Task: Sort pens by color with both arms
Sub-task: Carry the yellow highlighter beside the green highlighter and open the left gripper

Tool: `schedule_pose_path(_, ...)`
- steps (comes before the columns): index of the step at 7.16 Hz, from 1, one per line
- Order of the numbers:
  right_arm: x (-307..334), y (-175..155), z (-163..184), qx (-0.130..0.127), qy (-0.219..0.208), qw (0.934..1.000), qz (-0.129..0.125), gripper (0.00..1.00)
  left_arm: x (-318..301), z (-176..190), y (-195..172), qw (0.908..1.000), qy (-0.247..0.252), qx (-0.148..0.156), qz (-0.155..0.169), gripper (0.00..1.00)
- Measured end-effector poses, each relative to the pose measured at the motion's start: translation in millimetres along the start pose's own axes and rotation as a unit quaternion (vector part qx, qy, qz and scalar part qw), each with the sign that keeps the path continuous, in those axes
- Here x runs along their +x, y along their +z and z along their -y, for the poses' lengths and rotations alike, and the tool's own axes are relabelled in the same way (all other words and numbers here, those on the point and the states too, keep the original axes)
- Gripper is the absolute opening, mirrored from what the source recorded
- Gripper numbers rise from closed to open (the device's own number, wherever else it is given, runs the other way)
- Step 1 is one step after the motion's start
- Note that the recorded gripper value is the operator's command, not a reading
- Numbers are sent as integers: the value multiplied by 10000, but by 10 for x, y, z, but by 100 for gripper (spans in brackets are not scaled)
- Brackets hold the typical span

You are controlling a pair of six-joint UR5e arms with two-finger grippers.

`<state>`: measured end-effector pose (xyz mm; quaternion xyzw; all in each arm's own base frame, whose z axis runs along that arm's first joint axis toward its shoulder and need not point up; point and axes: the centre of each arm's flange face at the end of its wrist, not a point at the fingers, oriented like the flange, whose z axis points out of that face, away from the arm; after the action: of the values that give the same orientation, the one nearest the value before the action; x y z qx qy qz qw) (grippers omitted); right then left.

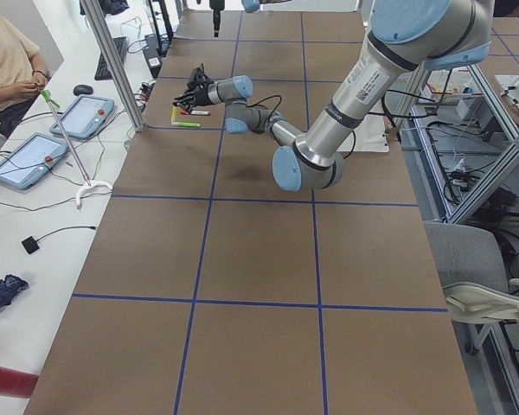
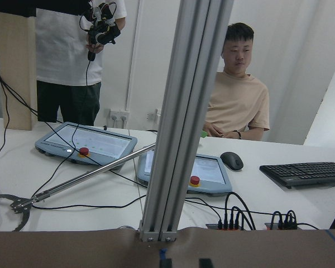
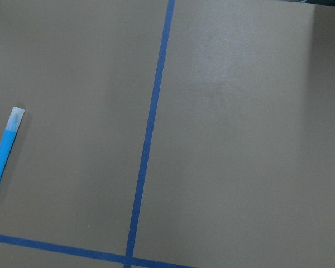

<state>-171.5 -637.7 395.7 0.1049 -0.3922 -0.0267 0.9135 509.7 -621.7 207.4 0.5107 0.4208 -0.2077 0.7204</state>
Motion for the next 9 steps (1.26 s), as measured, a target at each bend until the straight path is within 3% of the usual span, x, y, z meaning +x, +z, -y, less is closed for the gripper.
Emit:
schedule_pose_path(3, 1, 2, 1, -1, -4, 10000, 0, 100, 219, -162, 285, 9996, -136, -28, 226, 29)
schedule_pose_path(8, -2, 1, 0, 1, -4, 10000, 9, 100, 374, -600, 194, 9995, -91, -147, 256, 36)
schedule_pose_path(9, -2, 1, 0, 1, -3, 10000, 9, 100, 384, -601, 182, 9996, -94, -146, 243, 52)
